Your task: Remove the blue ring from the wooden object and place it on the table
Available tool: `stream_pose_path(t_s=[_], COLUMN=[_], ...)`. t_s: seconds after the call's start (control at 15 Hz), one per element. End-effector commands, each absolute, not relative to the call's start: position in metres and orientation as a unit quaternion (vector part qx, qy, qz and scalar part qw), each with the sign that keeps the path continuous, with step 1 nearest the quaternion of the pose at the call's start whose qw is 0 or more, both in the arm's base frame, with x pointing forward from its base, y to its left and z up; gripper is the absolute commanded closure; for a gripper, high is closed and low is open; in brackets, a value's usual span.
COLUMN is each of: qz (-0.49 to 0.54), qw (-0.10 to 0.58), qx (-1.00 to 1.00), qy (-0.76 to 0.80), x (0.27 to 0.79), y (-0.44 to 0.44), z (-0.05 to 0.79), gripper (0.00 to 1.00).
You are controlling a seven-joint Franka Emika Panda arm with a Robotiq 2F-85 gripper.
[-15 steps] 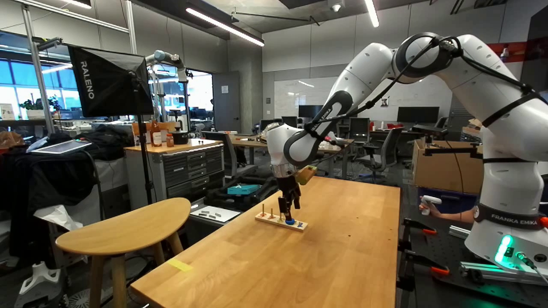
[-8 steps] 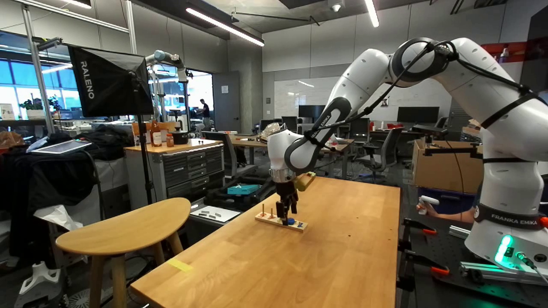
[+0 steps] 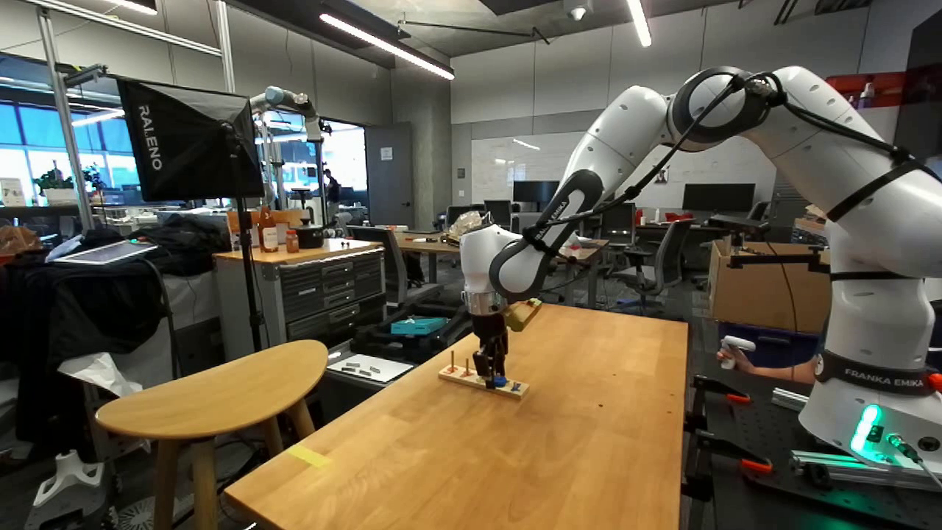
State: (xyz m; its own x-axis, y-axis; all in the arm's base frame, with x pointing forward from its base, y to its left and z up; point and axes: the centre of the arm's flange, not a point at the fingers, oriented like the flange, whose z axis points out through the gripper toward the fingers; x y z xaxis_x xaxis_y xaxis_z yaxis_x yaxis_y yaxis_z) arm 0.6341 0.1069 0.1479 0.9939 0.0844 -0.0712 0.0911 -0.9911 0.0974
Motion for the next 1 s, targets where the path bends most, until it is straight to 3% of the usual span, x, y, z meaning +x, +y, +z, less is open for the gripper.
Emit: stream_pose_path(t_s=[0.0, 0.13, 0.93], qz=[-0.028, -0.03, -0.003], qw=[0.045, 0.046, 0.022], qx=[0.998, 0.998, 0.999], qy=[0.043, 0.039, 0.032], x=[0.64, 0.641, 0.666], y=[0.106, 0.104, 0.13], z=[0.146, 0.147, 0.224], gripper=[0.74, 0.82, 0.82])
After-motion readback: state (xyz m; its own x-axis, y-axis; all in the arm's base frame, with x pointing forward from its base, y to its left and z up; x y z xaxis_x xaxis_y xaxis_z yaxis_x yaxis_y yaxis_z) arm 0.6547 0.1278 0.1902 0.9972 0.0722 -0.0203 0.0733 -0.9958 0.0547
